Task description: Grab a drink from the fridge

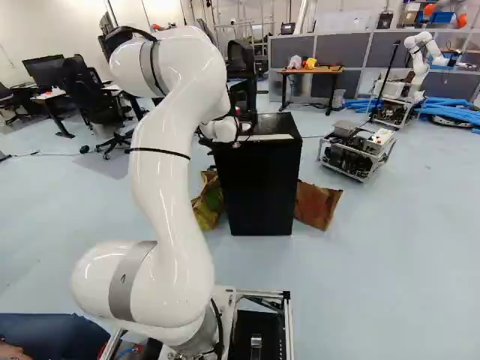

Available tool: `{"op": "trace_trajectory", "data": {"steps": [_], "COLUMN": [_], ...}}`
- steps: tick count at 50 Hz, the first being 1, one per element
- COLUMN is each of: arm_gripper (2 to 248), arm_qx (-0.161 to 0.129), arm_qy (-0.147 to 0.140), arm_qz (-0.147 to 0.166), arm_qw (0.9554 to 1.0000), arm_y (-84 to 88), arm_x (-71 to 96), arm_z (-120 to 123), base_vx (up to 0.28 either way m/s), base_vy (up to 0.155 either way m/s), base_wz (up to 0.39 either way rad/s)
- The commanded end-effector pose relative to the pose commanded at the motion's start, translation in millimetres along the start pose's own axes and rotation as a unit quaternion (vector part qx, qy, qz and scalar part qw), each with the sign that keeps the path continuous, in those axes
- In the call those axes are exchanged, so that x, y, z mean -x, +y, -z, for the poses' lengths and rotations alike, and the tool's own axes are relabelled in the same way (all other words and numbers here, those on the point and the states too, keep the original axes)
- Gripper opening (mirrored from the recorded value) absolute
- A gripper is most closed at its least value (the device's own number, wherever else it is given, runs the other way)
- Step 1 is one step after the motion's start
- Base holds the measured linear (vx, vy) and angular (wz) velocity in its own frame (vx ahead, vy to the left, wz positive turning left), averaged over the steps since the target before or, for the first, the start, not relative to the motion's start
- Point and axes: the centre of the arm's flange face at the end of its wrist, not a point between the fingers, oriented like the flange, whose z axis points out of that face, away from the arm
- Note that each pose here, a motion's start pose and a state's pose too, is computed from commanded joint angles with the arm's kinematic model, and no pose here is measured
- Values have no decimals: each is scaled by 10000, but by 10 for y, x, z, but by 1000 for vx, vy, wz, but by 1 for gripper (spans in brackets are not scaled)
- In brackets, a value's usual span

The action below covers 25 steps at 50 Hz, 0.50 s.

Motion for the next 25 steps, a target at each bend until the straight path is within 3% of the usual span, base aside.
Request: {"op": "trace_trajectory", "data": {"steps": [23,24,25], "arm_gripper": [247,217,217], "arm_qx": [-12,-12,-12], "arm_qy": [5,5,5], "arm_qz": [2,2,2], "arm_qw": [10000,10000,10000], "arm_y": [-17,-17,-17], "arm_x": [0,0,0], "arm_z": [-10,-10,-10], "base_vx": [0,0,0], "base_vy": [0,0,0], "base_wz": [0,0,0]}}
